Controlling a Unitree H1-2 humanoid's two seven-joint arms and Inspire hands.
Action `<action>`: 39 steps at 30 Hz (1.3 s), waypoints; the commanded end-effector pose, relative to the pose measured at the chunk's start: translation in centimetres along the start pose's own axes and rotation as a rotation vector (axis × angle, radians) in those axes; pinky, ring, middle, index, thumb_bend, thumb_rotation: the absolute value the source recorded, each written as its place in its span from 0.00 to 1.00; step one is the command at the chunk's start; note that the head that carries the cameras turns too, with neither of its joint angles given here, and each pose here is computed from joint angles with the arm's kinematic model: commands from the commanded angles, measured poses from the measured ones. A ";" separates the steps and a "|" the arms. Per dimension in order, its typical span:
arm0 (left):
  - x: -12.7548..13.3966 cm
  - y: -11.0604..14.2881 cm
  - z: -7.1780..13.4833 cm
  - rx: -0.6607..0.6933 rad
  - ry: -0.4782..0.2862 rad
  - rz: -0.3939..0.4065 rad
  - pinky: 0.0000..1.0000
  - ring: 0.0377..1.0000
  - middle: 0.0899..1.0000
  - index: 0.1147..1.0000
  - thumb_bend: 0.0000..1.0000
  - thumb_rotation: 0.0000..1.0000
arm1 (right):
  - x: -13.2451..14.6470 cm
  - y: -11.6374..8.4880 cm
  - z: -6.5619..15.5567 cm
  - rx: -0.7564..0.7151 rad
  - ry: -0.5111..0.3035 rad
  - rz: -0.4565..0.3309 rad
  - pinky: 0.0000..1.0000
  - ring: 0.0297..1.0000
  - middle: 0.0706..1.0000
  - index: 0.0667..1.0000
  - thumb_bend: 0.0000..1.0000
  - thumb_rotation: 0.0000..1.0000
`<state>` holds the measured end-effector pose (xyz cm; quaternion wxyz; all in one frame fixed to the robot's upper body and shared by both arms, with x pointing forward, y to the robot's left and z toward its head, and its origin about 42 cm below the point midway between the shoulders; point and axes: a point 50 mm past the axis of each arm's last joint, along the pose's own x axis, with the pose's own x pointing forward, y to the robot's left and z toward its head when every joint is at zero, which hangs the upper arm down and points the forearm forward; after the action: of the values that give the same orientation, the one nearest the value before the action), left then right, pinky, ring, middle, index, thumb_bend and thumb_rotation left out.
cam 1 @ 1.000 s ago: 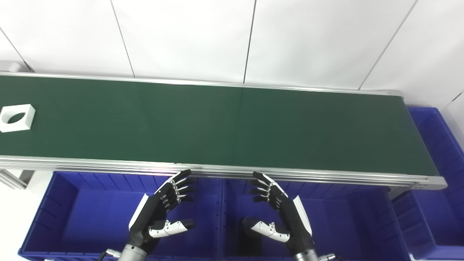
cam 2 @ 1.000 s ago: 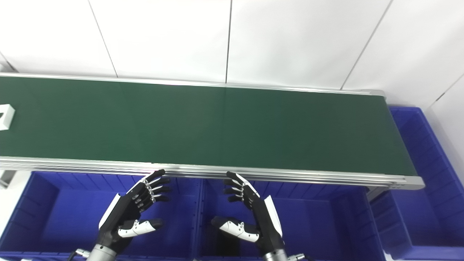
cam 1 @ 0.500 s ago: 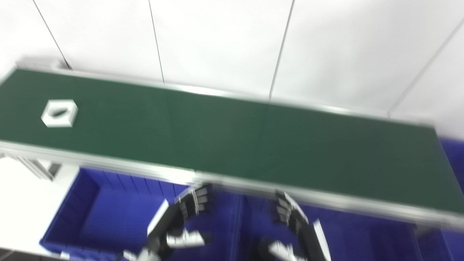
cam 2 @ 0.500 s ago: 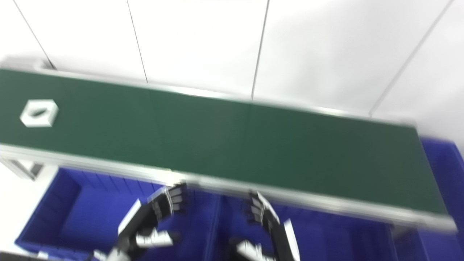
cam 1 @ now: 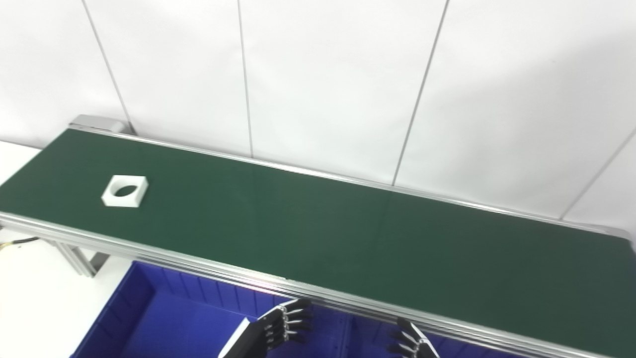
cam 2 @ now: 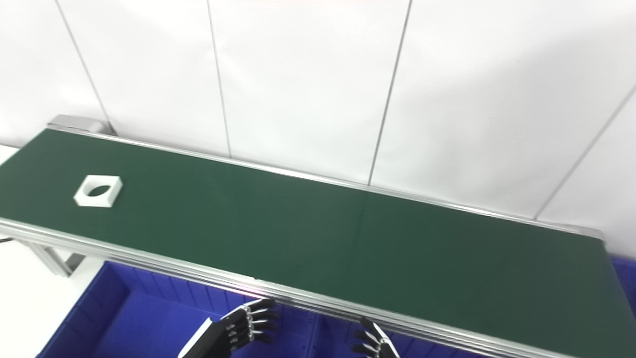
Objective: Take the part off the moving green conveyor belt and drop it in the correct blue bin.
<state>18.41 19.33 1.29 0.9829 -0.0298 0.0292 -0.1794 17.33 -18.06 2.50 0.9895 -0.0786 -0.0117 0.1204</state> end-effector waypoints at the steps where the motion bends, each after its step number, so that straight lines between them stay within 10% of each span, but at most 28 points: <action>1: 0.9 -0.1 0.8 0.010 -0.060 -0.005 0.65 0.72 0.76 0.80 0.95 0.23 | 0.5 -0.1 0.9 -0.002 -0.082 -0.005 0.64 0.72 0.79 0.87 0.63 0.43; 39: 1.3 -0.2 2.4 0.042 -0.145 0.016 0.63 0.69 0.73 0.75 0.97 0.21 | 0.5 -0.2 -0.2 0.006 -0.047 0.001 0.64 0.73 0.81 0.91 0.55 0.34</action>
<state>19.37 18.89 2.59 0.9848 -0.0240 -0.0164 -0.1713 17.39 -18.41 1.22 0.9889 -0.0801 0.0106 0.1243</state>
